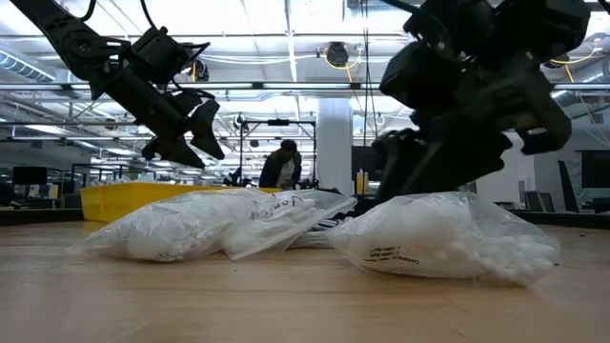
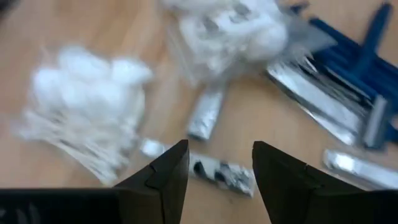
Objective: Pick & Place Travel size toiletries
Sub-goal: Put the silver nail cutter into the top yellow bin
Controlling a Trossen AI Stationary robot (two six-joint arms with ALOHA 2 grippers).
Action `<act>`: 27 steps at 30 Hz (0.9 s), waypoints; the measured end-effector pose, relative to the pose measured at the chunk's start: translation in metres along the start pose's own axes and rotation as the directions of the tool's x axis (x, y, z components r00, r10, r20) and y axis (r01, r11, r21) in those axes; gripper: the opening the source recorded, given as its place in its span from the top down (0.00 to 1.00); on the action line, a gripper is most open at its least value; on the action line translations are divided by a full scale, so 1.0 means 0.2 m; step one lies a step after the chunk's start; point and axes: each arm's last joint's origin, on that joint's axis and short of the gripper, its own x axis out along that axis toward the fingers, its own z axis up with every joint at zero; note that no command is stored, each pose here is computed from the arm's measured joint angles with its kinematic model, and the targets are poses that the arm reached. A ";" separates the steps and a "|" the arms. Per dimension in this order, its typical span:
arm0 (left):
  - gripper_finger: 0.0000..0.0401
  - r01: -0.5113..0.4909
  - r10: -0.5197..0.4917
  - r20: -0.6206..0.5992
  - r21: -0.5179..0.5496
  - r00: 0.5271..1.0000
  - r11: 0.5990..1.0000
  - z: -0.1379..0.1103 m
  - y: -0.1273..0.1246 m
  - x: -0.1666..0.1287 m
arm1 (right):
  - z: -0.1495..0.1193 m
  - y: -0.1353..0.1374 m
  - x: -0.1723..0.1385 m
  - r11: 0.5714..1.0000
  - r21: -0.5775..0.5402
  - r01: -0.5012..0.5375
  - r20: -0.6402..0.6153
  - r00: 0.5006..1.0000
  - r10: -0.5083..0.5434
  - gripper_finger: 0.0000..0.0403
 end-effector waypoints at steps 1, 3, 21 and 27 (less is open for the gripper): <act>0.35 0.001 -0.001 0.000 0.000 1.000 1.000 0.00 0.00 0.00 | 0.00 0.01 0.01 1.000 0.001 -0.007 0.001 1.000 0.007 0.59; 0.35 0.000 0.000 0.000 -0.001 1.000 1.000 0.00 0.00 0.00 | -0.03 0.01 0.03 1.000 -0.003 0.013 -0.027 1.000 -0.013 0.59; 0.35 0.010 -0.010 -0.003 0.006 1.000 1.000 -0.01 -0.01 0.00 | -0.10 -0.06 0.06 0.916 -0.003 0.401 -0.136 0.907 -0.398 0.61; 0.35 0.010 -0.010 -0.003 0.006 1.000 1.000 -0.01 -0.01 0.00 | -0.12 -0.06 0.05 0.924 0.002 0.383 -0.179 0.909 -0.377 0.62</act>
